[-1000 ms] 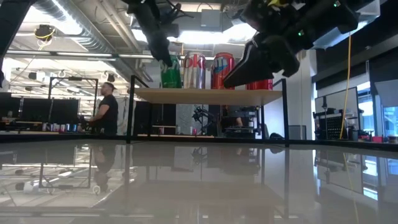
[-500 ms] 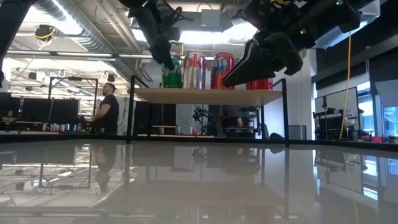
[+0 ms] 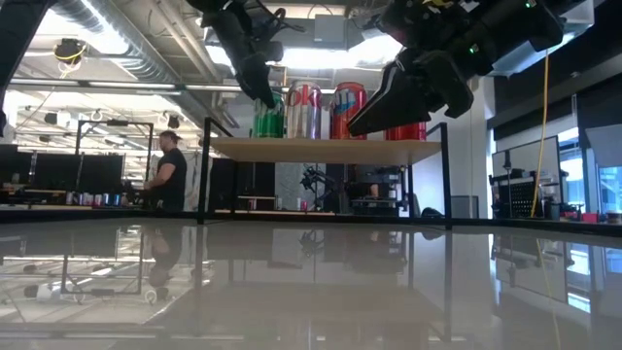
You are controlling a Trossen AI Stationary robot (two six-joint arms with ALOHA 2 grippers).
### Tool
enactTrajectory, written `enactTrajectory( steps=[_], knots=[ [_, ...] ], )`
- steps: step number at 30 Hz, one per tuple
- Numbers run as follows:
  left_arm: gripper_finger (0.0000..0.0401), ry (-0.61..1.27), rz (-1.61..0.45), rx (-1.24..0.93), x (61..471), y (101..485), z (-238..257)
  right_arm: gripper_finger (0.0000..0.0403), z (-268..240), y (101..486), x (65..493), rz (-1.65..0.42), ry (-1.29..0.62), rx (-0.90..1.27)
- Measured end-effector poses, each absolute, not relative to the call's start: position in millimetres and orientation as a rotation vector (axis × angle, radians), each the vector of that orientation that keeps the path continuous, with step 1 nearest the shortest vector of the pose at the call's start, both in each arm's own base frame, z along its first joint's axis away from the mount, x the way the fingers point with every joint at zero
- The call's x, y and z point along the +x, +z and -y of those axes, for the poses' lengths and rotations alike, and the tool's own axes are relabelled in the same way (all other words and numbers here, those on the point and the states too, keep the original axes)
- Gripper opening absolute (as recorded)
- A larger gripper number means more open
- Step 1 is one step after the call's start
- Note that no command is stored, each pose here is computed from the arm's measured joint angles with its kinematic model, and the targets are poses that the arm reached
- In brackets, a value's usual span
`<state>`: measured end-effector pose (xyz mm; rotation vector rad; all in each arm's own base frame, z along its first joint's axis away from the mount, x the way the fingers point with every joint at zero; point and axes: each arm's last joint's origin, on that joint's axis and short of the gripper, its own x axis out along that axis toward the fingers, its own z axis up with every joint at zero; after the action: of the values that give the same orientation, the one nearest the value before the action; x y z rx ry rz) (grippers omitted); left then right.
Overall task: Place canned beverage on shelf
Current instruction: Put the top green soda can on the shelf, then put the green soda can on the shelf and align with the other green soda can
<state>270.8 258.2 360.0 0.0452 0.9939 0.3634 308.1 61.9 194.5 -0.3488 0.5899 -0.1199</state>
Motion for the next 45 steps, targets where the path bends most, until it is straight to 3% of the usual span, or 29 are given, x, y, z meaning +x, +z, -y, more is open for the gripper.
enactTrajectory(
  steps=[26,45],
  knots=[
    [0.0332,0.363,-0.991,0.047,270,362,-257,0.0133,-62,195,308,-0.59,-0.12,-0.349],
    [0.0332,0.444,-0.828,0.226,252,414,-229,0.0133,-62,195,308,-0.59,-0.12,-0.349]
  ],
)
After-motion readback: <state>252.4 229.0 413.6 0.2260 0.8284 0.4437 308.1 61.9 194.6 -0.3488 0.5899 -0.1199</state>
